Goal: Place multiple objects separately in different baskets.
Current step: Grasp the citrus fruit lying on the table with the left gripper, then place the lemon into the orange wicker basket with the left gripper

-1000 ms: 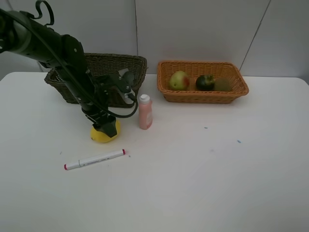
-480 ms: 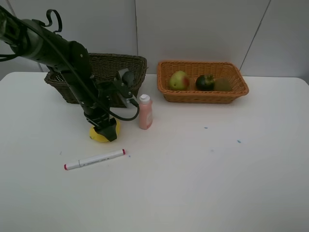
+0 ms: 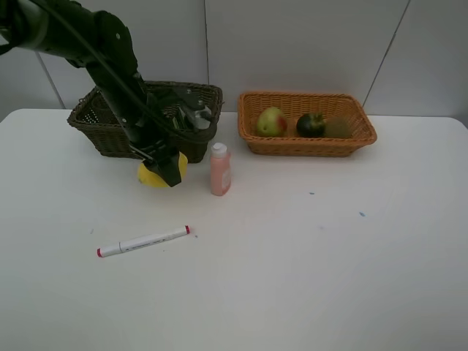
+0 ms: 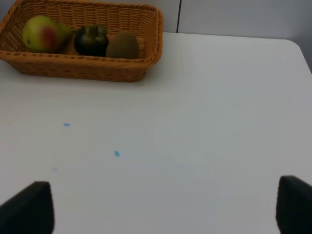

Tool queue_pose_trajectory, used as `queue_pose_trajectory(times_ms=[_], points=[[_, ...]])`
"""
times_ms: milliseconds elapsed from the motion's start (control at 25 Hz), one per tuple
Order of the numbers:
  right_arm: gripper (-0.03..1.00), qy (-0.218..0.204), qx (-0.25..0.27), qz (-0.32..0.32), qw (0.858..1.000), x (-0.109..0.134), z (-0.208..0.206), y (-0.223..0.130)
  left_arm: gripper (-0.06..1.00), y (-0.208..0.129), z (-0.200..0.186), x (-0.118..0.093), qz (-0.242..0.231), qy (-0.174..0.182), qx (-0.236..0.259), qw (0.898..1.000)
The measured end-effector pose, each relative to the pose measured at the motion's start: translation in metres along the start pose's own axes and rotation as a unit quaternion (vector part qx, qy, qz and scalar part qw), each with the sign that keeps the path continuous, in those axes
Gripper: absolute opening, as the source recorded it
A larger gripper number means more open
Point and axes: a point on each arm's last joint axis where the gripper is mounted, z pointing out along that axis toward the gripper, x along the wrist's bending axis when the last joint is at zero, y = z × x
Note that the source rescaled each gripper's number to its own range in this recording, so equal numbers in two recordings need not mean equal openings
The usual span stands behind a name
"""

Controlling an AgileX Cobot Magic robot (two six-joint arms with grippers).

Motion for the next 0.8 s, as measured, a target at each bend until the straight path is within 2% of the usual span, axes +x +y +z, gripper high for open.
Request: queue_pose_trajectory(times_ms=[120, 280, 480, 600, 800], points=[[1.00, 0.000, 0.000, 0.000, 1.000, 0.000, 0.000, 0.000, 0.75, 0.015, -0.033, 0.003, 0.013, 0.025, -0.026, 0.999], [1.00, 0.000, 0.000, 0.000, 1.000, 0.000, 0.000, 0.000, 0.75, 0.036, -0.079, 0.009, 0.029, 0.081, -0.074, 0.994], [1.00, 0.000, 0.000, 0.000, 1.000, 0.000, 0.000, 0.000, 0.75, 0.054, -0.118, 0.021, 0.003, 0.151, -0.120, 0.981], [1.00, 0.000, 0.000, 0.000, 1.000, 0.000, 0.000, 0.000, 0.75, 0.063, -0.136, 0.027, -0.062, 0.174, -0.169, 0.968], [1.00, 0.000, 0.000, 0.000, 1.000, 0.000, 0.000, 0.000, 0.75, 0.058, -0.150, 0.046, -0.215, 0.176, -0.230, 0.933]])
